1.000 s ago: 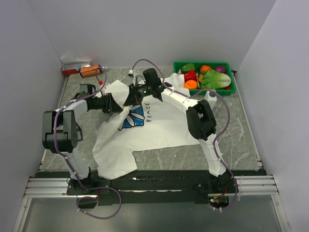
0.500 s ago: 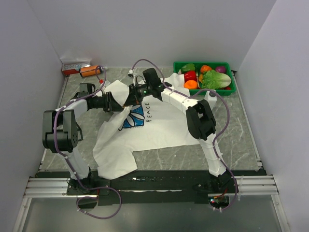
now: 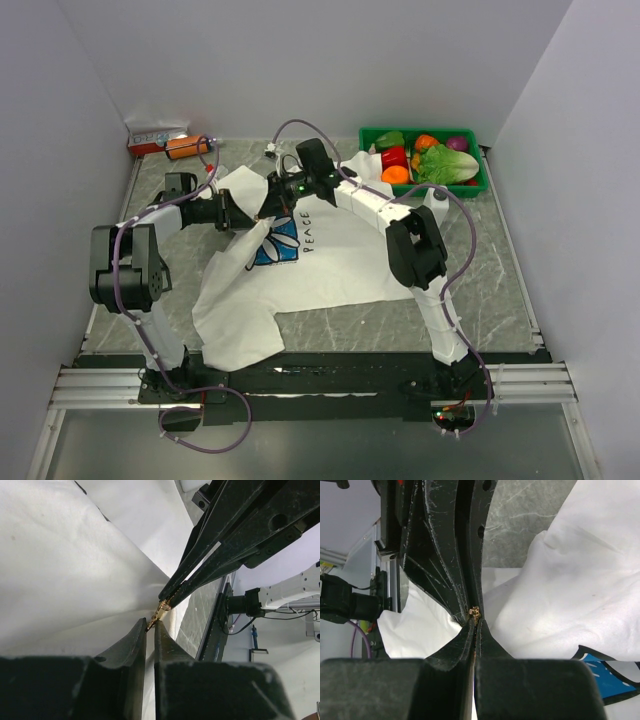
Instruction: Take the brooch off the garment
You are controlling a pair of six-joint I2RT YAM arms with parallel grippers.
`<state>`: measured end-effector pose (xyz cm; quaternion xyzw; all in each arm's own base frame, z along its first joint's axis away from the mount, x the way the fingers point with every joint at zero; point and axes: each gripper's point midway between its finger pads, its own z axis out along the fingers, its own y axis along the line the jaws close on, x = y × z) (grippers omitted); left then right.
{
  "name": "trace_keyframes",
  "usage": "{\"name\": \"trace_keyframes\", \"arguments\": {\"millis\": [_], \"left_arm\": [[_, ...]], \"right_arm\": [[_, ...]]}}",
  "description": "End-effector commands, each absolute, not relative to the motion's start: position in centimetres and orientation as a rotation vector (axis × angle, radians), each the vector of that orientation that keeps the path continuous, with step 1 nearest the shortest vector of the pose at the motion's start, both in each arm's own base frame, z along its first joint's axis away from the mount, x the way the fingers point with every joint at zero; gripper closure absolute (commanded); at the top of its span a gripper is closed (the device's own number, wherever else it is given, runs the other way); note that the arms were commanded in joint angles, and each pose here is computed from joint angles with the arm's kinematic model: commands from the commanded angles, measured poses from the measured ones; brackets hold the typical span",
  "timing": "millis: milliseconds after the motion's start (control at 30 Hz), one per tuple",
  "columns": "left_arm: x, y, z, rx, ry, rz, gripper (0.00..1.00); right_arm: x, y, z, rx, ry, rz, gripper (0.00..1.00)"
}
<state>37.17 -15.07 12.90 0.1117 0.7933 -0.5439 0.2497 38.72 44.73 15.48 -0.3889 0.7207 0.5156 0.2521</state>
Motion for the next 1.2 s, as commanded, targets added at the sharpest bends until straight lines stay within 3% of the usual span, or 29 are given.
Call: {"name": "trace_keyframes", "arguments": {"millis": [0, 233, 400, 700, 800, 833, 867, 967, 1167], "left_arm": [[37.9, -15.7, 14.6, 0.390, 2.069, -1.522, 0.82], [38.2, -15.6, 14.7, 0.390, 2.061, -1.513, 0.71], [38.3, -15.7, 14.9, 0.399, 2.045, -1.519, 0.76], [37.1, -15.9, 15.1, 0.443, 2.036, -1.565, 0.98], [36.8, -15.9, 15.1, 0.446, 2.039, -1.556, 0.99], [36.9, -15.8, 15.0, 0.446, 2.041, -1.547, 0.99], [36.8, -15.8, 14.8, 0.442, 2.048, -1.550, 0.99], [36.6, -15.8, 14.7, 0.449, 2.055, -1.544, 0.99], [36.4, -15.7, 14.3, 0.469, 2.066, -1.522, 0.99]], "right_arm": [[38.4, 45.4, 16.0, -1.105, 1.928, 1.429, 1.00], [38.4, 45.4, 16.1, -1.108, 1.923, 1.436, 1.00], [38.2, 45.7, 16.1, -1.115, 1.924, 1.447, 1.00], [38.5, 45.6, 15.4, -1.072, 1.965, 1.453, 1.00], [38.7, 45.4, 15.6, -1.059, 1.967, 1.473, 1.00], [38.9, 45.3, 16.1, -1.056, 1.949, 1.481, 0.95], [39.1, 45.1, 16.6, -1.030, 1.955, 1.490, 0.81], [39.9, 44.1, 17.8, -0.981, 1.943, 1.498, 0.63], [40.3, 42.4, 18.3, -0.975, 1.945, 1.485, 0.54]]}}
